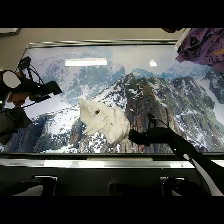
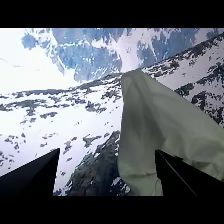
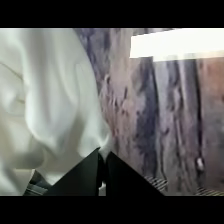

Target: Fold the clothes and pants, and hang the long-sleeved shirts on hangers.

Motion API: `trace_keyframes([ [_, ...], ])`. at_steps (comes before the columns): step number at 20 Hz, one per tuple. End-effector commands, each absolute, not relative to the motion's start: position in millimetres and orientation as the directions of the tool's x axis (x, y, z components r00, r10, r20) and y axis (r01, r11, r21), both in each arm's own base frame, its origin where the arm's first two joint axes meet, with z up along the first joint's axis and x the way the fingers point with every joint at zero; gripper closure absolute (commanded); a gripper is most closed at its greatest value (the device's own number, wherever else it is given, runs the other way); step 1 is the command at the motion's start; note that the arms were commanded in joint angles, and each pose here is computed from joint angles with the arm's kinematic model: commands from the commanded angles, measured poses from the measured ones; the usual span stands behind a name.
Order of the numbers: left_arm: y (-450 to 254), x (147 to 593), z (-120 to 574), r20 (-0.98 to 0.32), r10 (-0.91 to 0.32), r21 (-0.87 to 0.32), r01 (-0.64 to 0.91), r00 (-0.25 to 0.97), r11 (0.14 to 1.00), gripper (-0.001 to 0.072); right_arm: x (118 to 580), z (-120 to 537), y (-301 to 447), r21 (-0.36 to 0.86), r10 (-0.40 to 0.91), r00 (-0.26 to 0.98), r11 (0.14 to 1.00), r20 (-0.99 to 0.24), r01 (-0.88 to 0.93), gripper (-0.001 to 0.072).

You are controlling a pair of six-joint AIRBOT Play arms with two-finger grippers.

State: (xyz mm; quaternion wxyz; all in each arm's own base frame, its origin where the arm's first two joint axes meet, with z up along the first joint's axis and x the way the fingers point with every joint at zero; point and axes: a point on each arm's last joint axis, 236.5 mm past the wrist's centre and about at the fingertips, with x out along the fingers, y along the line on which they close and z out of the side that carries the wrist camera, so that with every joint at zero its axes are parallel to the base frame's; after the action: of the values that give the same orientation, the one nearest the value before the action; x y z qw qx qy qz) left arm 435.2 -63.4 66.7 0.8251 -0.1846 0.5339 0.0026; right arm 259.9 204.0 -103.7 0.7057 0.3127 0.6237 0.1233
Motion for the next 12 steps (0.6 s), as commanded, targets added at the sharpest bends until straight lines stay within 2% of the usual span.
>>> trace_keyframes([
  [1,-73.1,433.7,42.3,-0.889,-0.261,-0.362,-0.229,0.377,0.903,0.0037,261.1,-92.7,201.3,0.582,0.558,0.174,0.799,-0.812,0.155,0.0682],
  [5,-106.8,433.1,-2.8,-0.860,-0.414,-0.482,-0.206,0.298,0.852,0.0037,268.4,-71.2,153.7,0.514,0.481,0.199,0.841,-0.854,0.171,0.0681],
  [9,-126.5,439.6,-39.1,-0.861,-0.435,-0.491,-0.205,0.264,0.847,0.0037,263.1,-51.6,134.2,0.514,0.477,0.211,0.839,-0.853,0.182,0.0681],
  [12,-153.6,441.3,-56.2,-0.831,-0.504,-0.547,-0.185,0.234,0.816,0.0038,260.5,-46.3,134.4,0.515,0.479,0.213,0.840,-0.851,0.170,0.0681],
])
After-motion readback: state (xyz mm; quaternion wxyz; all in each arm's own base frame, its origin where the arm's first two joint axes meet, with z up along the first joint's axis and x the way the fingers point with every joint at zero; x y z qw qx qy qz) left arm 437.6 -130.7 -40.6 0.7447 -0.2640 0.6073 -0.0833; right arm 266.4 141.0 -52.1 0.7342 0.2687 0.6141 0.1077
